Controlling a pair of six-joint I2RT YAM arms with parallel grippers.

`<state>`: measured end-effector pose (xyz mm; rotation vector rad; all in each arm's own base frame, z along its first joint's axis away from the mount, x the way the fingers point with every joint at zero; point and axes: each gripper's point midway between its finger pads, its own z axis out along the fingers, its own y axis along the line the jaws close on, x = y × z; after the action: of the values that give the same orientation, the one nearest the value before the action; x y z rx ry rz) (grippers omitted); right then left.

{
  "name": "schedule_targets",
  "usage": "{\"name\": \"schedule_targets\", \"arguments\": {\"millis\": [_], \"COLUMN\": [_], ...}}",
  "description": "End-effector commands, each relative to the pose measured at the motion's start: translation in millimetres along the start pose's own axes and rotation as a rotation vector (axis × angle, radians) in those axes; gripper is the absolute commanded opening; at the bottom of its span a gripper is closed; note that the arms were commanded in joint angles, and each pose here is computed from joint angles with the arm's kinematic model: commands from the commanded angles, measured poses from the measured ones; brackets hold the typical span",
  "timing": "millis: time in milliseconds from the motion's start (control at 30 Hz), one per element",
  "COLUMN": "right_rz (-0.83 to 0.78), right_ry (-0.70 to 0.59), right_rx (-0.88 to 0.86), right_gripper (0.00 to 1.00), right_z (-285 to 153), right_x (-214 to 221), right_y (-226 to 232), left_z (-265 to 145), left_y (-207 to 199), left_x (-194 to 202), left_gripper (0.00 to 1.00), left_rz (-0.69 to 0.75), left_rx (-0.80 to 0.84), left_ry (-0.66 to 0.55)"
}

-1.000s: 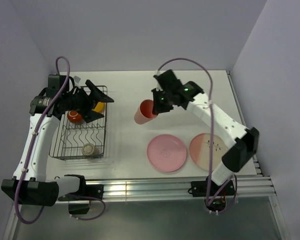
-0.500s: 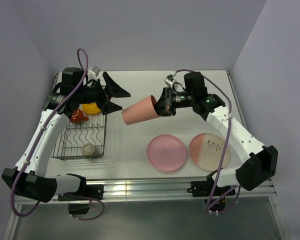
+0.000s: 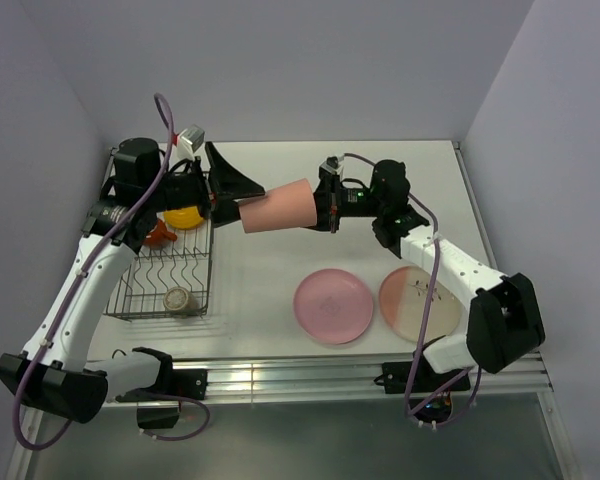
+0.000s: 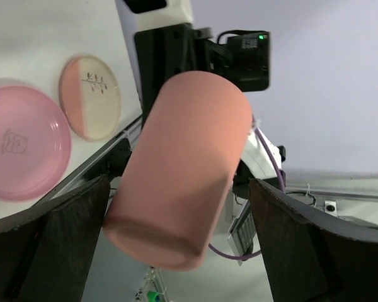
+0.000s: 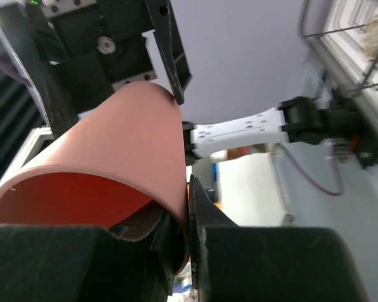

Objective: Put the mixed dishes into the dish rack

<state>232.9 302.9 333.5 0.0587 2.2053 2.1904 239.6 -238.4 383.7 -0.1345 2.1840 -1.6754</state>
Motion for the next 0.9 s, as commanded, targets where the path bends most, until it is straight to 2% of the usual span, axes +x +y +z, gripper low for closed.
{"name": "schedule_targets", "arguments": {"millis": [0,33,100,433,867], "right_rz": [-0.013,-0.045,0.004,0.046,0.062], "right_ry": [0.023,0.025,0.025,0.022,0.042], "right_rx": [-0.144,-0.180,-0.197,-0.292,-0.284], "right_gripper": [0.00,0.00,0.00,0.00,0.00], "right_z": [-4,-5,-4,-2,-4], "right_x": [3,4,0,-5,17], "right_y": [32,38,38,53,43], "left_z": [-16,-16,-18,-11,-9], "left_y": [-40,-40,-43,-48,-54], "left_x": [16,18,20,24,21], "left_gripper": [0.98,0.98,0.99,0.98,0.98], "left_rz": [0.116,0.118,0.125,0.123,0.133], "left_rx": [0.147,0.155,0.169,0.202,0.207], "left_ry": [0.026,0.031,0.032,0.033,0.018]}}
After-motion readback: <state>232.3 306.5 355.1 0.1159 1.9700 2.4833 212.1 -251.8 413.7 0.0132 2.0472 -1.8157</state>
